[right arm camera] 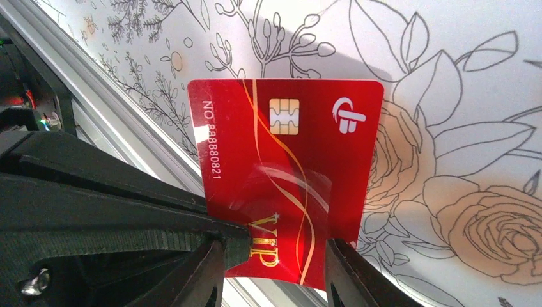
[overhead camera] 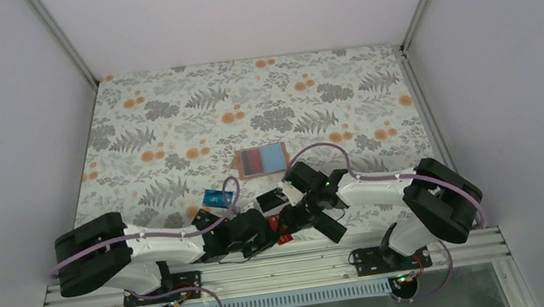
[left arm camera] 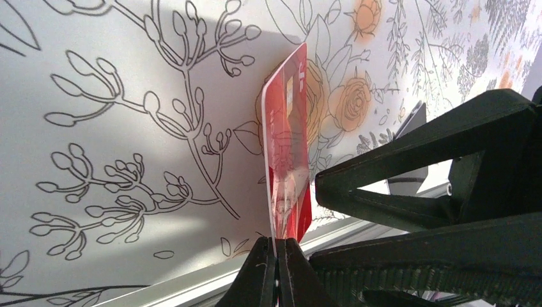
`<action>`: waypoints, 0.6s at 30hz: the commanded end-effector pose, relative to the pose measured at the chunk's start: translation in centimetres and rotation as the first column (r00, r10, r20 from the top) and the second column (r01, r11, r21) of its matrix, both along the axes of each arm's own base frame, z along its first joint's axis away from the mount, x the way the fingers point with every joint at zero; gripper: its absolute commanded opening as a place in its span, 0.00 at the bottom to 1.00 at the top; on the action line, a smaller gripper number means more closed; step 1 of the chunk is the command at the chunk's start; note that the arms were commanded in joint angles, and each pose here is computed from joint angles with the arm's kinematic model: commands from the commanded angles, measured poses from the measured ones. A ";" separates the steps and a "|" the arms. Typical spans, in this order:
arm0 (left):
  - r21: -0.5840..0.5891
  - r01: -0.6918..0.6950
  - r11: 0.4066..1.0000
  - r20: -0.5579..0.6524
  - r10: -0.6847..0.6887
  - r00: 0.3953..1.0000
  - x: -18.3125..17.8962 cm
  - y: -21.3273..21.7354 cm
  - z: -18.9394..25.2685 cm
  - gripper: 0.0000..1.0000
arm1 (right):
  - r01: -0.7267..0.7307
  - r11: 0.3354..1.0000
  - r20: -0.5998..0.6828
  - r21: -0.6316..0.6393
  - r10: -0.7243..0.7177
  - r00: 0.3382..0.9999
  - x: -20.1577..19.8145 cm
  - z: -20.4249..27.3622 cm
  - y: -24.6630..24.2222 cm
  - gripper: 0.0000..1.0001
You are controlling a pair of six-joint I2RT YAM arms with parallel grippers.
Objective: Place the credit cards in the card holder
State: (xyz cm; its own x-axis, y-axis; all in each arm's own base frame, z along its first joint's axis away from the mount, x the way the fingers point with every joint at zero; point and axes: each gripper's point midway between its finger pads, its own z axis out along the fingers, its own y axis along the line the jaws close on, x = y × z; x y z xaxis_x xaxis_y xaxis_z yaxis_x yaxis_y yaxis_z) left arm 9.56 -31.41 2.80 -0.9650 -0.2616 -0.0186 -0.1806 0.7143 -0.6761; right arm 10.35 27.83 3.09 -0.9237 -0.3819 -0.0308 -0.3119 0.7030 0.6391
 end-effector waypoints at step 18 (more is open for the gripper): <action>0.119 -0.054 0.991 0.290 0.018 0.957 7.7 2.0 8.9 0.02 | 0.157 0.982 0.254 0.101 -0.178 0.951 10.2 10.0 -0.2 0.42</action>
State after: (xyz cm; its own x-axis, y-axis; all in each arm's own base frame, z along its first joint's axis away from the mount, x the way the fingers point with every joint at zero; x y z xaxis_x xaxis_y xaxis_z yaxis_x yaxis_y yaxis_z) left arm 14.97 -31.06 9.72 -0.9273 -0.2997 -0.2244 -0.0864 0.7546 -0.6504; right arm 17.90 28.83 10.81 -0.9356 -0.2605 -0.2382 -0.3530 0.6983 0.6227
